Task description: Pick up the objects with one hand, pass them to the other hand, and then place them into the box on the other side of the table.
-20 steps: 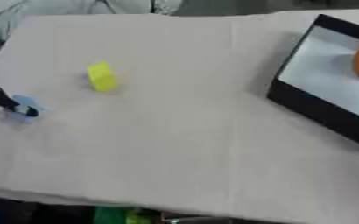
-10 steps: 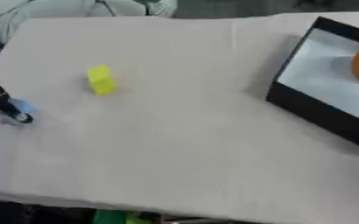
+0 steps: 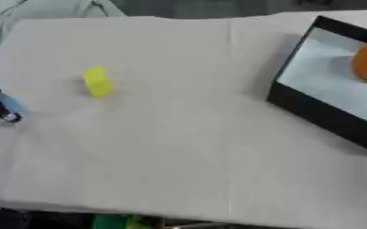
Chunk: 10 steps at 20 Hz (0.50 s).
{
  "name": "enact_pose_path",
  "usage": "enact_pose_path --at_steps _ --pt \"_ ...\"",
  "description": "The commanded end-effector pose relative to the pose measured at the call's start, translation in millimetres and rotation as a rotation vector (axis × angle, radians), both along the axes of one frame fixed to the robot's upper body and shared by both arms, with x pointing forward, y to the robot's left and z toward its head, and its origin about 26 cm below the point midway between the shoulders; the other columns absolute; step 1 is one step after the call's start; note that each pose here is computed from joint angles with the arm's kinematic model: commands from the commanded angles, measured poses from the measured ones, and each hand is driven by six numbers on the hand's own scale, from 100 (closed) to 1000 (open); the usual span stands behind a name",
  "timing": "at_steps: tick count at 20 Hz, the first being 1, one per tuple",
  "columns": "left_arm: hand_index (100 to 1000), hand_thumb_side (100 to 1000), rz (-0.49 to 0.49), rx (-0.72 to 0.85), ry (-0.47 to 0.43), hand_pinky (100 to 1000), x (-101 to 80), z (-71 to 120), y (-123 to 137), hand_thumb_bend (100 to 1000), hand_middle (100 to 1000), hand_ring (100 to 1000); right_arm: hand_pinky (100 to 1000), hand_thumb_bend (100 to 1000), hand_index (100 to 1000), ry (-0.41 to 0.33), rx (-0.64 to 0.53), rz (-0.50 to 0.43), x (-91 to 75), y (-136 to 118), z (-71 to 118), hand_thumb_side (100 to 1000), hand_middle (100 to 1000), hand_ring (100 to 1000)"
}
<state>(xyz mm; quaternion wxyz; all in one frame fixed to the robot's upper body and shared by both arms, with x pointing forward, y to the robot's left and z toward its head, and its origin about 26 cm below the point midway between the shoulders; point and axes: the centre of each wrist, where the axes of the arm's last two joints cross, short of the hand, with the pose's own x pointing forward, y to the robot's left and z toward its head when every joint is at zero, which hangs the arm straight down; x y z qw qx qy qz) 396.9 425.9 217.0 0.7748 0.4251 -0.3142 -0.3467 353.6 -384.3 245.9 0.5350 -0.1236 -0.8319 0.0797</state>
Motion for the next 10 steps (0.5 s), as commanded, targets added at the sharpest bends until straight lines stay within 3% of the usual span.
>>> enact_pose_path --at_steps 1,5,10 --pt "609 100 0.008 0.049 -0.111 820 -20.5 59.3 -16.8 371 652 742 1000 100 1000 -0.048 -0.026 -0.014 -5.1 -5.1 17.3 632 1000 1000" --pt "604 100 -0.124 0.112 -0.311 816 -45.0 93.2 -64.9 316 632 721 1000 100 1000 -0.077 -0.023 -0.003 -7.8 -2.6 22.6 619 1000 1000" --pt "596 100 -0.38 0.074 -0.614 803 -85.0 111.0 -143.5 184 597 675 1000 100 1000 -0.136 -0.043 0.03 -11.7 10.5 34.2 577 1000 1000"
